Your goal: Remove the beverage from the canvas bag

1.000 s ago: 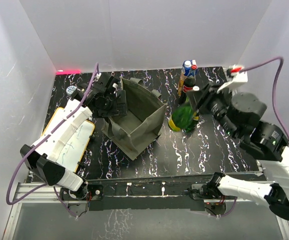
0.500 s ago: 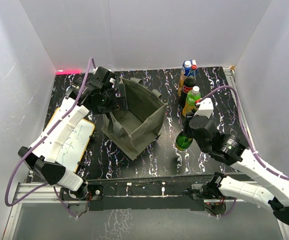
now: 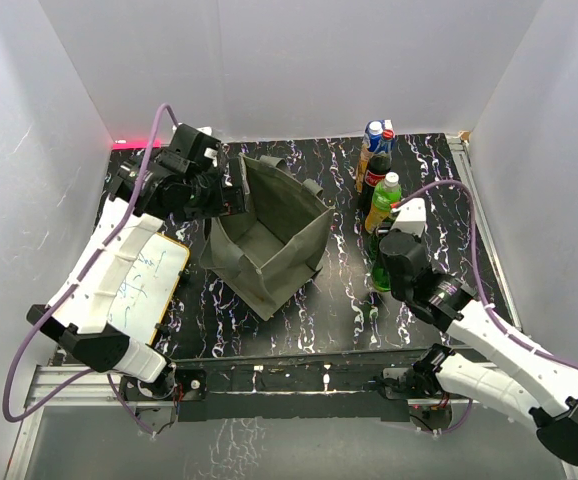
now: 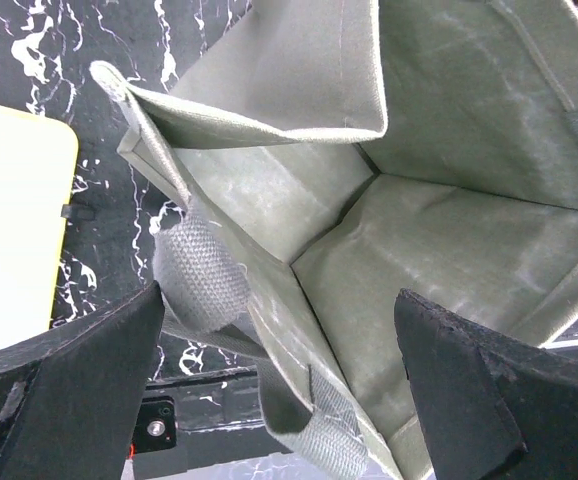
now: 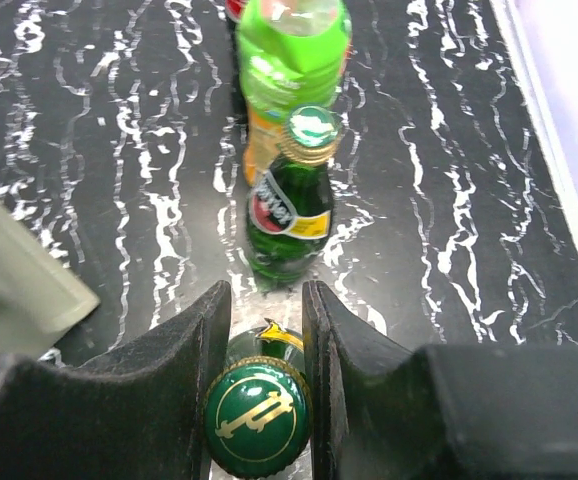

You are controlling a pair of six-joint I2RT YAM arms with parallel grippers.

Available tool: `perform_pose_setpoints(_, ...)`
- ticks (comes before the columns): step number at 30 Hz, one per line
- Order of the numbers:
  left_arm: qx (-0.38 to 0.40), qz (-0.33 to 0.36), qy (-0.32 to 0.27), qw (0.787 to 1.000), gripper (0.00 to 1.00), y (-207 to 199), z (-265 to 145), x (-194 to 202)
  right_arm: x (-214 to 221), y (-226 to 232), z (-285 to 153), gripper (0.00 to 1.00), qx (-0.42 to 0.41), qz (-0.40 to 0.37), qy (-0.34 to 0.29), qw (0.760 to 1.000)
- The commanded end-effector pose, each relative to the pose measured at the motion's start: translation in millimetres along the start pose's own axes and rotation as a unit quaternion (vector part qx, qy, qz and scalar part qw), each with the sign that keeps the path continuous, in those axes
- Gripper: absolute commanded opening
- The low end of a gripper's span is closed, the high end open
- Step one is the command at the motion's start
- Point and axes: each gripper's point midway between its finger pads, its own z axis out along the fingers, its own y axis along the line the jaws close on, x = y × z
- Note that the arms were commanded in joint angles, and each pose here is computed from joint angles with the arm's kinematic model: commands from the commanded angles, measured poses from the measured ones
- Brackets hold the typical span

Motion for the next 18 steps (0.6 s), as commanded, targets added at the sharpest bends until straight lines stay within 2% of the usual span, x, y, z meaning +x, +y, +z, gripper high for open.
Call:
perform_pose_setpoints(1,0.001,0.022,-0.028,0.999,0.97,11.8,-34.7,-7.7,-66.7,-16.4,9.2,0.08,0.018,0.078,-0.106,0.991)
perform_pose_setpoints(8,0.016,0.032,-0.058,0.998,0.97,6.3,-49.4,-24.5,-61.0,-33.7,38.2,0.08,0.033,0.084,-0.093,0.992)
perform_pose_setpoints(18,0.023,0.052,-0.09,0.994,0.97,3.1,-56.1,-40.5,-44.3,-33.4,57.5,0.08,0.036,0.1,-0.074,0.992)
